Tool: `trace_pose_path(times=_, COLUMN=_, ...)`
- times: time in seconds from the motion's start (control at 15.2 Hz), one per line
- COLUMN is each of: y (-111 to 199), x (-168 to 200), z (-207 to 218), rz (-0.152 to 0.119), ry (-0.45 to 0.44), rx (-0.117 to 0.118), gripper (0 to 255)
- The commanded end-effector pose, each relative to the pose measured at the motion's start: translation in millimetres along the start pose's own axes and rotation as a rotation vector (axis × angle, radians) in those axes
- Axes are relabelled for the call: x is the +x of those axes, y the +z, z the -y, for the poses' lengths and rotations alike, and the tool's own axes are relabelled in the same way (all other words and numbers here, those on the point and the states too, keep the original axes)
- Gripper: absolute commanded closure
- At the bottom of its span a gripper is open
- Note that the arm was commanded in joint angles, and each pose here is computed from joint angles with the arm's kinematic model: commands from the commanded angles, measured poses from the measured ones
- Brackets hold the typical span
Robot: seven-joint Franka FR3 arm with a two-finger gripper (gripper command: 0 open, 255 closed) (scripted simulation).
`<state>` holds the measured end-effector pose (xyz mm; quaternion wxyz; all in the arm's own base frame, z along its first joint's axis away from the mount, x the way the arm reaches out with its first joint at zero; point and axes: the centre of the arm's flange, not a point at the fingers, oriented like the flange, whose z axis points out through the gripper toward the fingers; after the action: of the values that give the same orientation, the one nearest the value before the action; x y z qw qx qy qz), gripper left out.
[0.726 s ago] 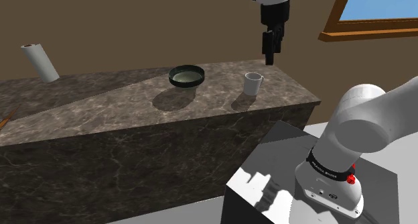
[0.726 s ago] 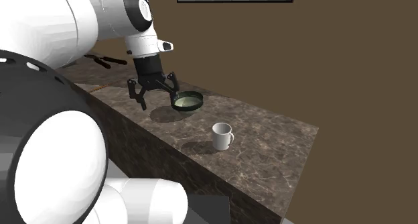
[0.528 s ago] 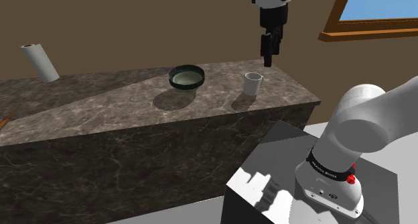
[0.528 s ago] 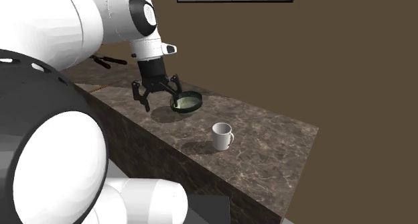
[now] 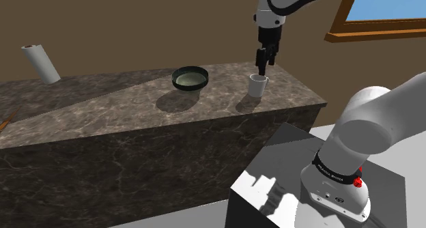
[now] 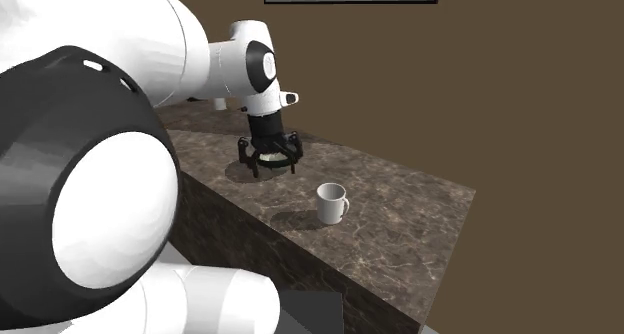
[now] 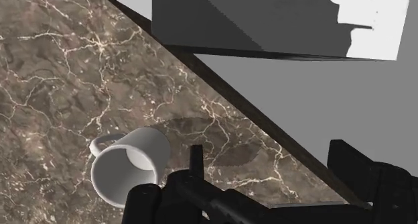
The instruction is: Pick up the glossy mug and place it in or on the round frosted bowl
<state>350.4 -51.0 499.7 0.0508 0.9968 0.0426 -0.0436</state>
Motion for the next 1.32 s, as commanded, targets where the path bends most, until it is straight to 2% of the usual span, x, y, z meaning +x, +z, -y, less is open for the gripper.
trace_pose_path(times=0.0, y=18, x=10, z=-16, rz=-0.022, ry=0.02, rx=0.007, gripper=0)
trace_pose_path(times=0.73, y=111, x=69, z=-105, rz=-0.124, ry=0.128, rx=0.049, gripper=0)
trace_pose_path(times=1.25, y=152, x=77, z=-108, rz=-0.129, ry=0.134, rx=0.052, gripper=0)
